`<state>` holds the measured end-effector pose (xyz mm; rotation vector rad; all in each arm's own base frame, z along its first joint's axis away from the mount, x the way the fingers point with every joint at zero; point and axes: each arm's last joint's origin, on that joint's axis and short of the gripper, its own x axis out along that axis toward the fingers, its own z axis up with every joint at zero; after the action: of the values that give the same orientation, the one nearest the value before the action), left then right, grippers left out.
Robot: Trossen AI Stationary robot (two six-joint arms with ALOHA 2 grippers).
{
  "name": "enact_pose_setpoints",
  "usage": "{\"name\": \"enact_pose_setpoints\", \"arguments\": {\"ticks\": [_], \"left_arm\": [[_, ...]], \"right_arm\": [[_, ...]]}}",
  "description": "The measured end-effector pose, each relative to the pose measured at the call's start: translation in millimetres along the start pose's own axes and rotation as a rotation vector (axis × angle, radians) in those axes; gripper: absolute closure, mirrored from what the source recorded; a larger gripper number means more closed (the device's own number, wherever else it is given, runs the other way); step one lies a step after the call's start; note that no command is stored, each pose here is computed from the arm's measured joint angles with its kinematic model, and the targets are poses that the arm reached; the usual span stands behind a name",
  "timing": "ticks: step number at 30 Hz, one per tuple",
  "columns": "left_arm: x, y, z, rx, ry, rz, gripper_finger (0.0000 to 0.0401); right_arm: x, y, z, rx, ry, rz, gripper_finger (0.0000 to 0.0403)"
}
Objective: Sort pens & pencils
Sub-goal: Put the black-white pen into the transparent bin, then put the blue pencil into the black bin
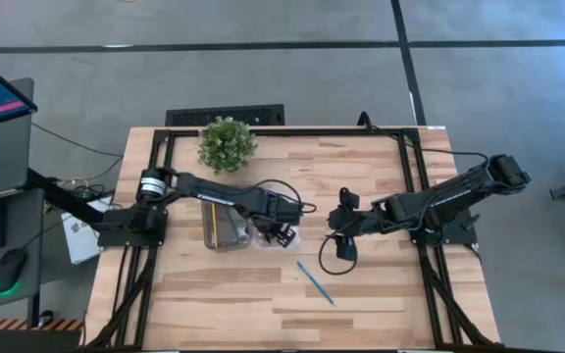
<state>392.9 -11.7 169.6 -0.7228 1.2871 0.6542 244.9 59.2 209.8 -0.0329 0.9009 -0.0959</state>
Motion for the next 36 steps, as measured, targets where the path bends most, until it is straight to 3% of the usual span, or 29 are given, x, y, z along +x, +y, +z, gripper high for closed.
{"name": "enact_pose_setpoints", "arguments": {"ticks": [7, 15, 23, 32, 36], "left_arm": [[6, 4, 4, 0.015, 0.071, -0.015, 0.0369], [4, 1, 4, 0.182, 0.043, -0.039, 0.0362], [4, 0, 5, 0.256, 0.039, -0.068, 0.034], [-1, -10, 11, 0.275, -0.04, -0.087, 0.0307], [-20, -14, 16, 0.299, -0.088, -0.085, 0.0305]], "right_arm": [[0, 0, -1, -0.001, 0.007, -0.002, 0.0154], [0, 0, -1, -0.002, 0.007, -0.002, 0.0154], [0, 0, -1, -0.002, 0.007, -0.002, 0.0154], [0, 0, -2, -0.005, 0.017, -0.004, 0.0154], [0, -1, -3, -0.008, 0.029, -0.007, 0.0154]]}}
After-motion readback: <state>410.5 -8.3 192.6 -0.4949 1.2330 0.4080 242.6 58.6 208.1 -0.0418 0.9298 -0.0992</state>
